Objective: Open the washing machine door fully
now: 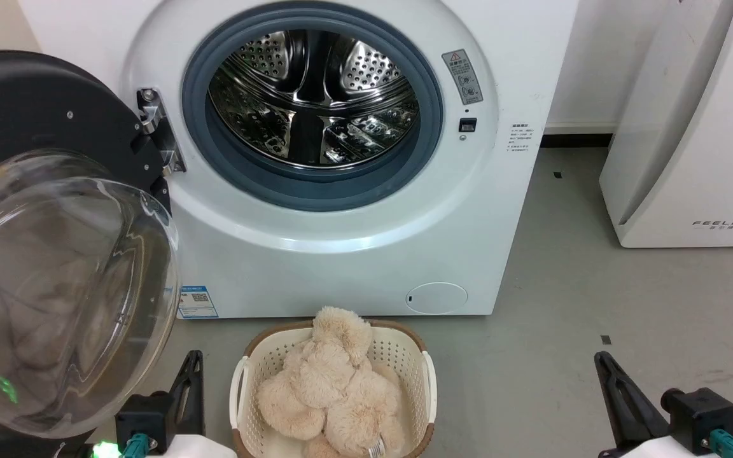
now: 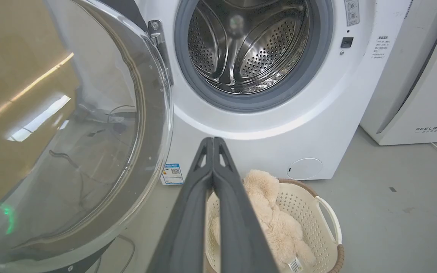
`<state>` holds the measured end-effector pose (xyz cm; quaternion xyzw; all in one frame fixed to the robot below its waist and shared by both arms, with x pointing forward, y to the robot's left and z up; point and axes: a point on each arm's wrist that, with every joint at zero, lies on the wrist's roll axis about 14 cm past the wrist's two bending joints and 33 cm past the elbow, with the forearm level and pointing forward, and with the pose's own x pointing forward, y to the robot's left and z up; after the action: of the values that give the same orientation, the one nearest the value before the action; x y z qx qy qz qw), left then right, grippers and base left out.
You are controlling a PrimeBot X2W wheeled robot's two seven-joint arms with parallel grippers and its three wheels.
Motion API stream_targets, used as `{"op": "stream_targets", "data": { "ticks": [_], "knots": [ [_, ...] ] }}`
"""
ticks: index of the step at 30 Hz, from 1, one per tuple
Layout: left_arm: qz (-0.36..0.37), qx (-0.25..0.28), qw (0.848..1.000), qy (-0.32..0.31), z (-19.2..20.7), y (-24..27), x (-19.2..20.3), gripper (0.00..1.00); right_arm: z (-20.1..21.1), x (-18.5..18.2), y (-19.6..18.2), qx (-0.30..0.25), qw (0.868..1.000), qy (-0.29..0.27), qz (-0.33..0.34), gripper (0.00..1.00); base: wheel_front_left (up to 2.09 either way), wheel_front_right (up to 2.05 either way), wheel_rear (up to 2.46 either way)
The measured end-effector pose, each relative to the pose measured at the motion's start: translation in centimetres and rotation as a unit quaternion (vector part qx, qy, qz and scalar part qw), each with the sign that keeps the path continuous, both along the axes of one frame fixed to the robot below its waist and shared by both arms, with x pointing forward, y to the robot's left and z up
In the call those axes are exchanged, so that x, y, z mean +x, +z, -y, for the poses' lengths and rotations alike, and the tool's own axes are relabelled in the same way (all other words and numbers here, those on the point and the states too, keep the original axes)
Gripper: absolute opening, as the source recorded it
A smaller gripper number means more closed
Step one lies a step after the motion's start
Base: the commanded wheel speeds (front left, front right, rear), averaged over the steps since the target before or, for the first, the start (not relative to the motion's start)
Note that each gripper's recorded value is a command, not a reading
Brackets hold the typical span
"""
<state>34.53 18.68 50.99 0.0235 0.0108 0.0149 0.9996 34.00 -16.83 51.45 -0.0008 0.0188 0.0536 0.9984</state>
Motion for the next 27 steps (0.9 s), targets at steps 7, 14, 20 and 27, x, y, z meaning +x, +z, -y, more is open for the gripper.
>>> {"op": "stream_targets", "data": {
  "ticks": [7, 14, 20, 27],
  "knots": [
    [0.005, -0.002, 1.000, 0.001, 0.04, 0.36, 0.39, 0.00, -0.02, 0.09, -0.22, -0.003, 1.000, 0.000, -0.003, 0.00, 0.00, 0.00, 0.00],
    [0.003, 0.001, 1.000, -0.002, 0.12, 0.33, 0.51, 0.00, -0.10, 0.52, 0.10, -0.008, 1.000, 0.002, 0.002, 0.00, 0.00, 0.00, 0.00],
    [0.001, 0.000, 1.000, -0.003, 0.24, 0.31, 0.62, 0.00, -0.14, 0.65, 0.02, -0.008, 1.000, 0.002, 0.000, 0.00, 0.00, 0.00, 0.00],
    [0.006, -0.002, 1.000, -0.004, 0.27, 0.73, 1.04, 0.00, -0.22, 0.98, 0.22, -0.009, 1.000, 0.003, 0.003, 0.00, 0.00, 0.00, 0.00]
  ]
}}
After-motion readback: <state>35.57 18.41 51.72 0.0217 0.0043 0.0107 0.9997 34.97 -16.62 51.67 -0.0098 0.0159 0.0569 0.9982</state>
